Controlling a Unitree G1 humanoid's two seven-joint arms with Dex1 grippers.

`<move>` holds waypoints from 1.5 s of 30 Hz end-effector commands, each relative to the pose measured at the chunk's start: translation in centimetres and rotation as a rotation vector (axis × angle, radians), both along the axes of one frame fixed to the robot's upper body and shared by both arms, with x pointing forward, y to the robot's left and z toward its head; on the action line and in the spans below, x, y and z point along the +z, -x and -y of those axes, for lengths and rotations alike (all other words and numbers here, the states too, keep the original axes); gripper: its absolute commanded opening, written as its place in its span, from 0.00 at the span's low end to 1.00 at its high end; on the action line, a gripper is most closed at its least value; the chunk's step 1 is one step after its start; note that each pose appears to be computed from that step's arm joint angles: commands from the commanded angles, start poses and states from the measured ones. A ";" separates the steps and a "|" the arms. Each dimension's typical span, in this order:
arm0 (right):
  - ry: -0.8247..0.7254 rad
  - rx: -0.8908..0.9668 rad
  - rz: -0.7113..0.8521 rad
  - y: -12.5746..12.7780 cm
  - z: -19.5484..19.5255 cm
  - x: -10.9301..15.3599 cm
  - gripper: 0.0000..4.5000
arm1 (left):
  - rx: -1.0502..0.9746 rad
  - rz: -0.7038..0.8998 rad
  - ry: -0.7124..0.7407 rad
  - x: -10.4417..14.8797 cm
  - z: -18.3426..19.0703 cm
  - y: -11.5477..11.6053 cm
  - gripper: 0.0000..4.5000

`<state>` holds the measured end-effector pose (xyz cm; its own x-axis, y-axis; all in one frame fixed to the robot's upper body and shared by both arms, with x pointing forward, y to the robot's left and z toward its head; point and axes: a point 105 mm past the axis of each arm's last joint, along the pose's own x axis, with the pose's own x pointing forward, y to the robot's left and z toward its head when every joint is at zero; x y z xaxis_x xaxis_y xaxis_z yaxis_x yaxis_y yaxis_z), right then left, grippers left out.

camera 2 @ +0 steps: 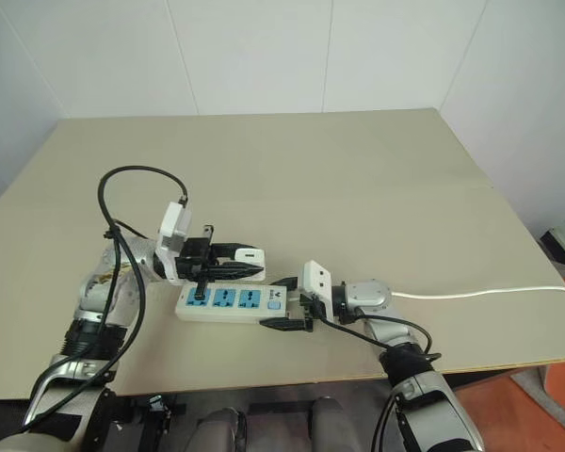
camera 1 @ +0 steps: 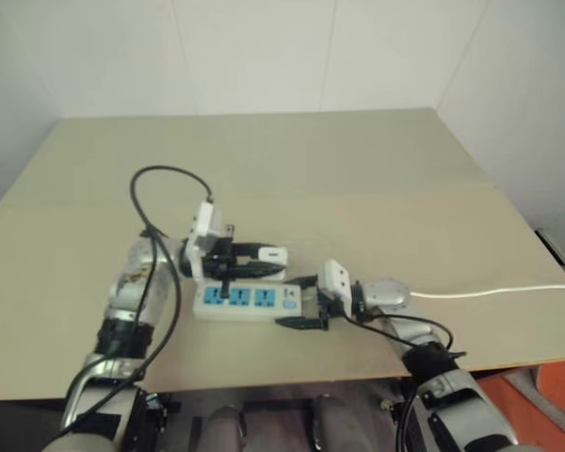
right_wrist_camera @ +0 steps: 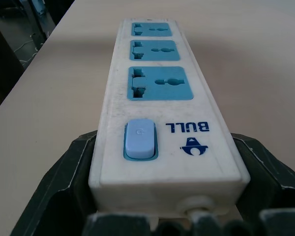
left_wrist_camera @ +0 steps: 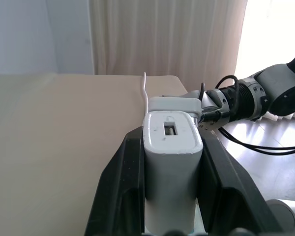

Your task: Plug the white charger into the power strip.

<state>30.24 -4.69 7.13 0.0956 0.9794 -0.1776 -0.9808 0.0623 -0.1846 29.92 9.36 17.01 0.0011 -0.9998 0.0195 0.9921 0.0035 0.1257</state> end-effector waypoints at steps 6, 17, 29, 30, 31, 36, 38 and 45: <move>0.055 0.023 -0.058 0.6 0.3 -1.4 0.76 | 0.007 0.024 -0.034 -0.3 -0.9 -0.4 0.22; 0.085 0.037 -0.080 0.5 0.4 -2.0 0.76 | -0.028 0.012 -0.030 -0.2 -0.9 0.6 0.22; 0.090 0.035 -0.078 0.5 0.5 -2.1 0.76 | -0.059 -0.019 -0.069 -1.6 -1.3 1.4 0.22; 0.090 0.034 -0.078 0.5 0.5 -2.1 0.76 | -0.060 -0.021 -0.071 -1.6 -1.3 1.5 0.22; 0.090 0.033 -0.078 0.5 0.5 -2.1 0.76 | -0.060 -0.021 -0.071 -1.7 -1.3 1.5 0.22; 0.089 0.033 -0.078 0.6 0.5 -2.2 0.76 | -0.064 -0.031 -0.070 -1.9 -1.3 1.6 0.22; 0.089 0.032 -0.077 0.5 0.5 -2.2 0.76 | -0.065 -0.033 -0.066 -2.0 -1.1 1.6 0.22; 0.086 0.029 -0.079 0.6 0.5 -2.2 0.76 | -0.068 -0.040 -0.061 -2.7 -0.7 1.8 0.22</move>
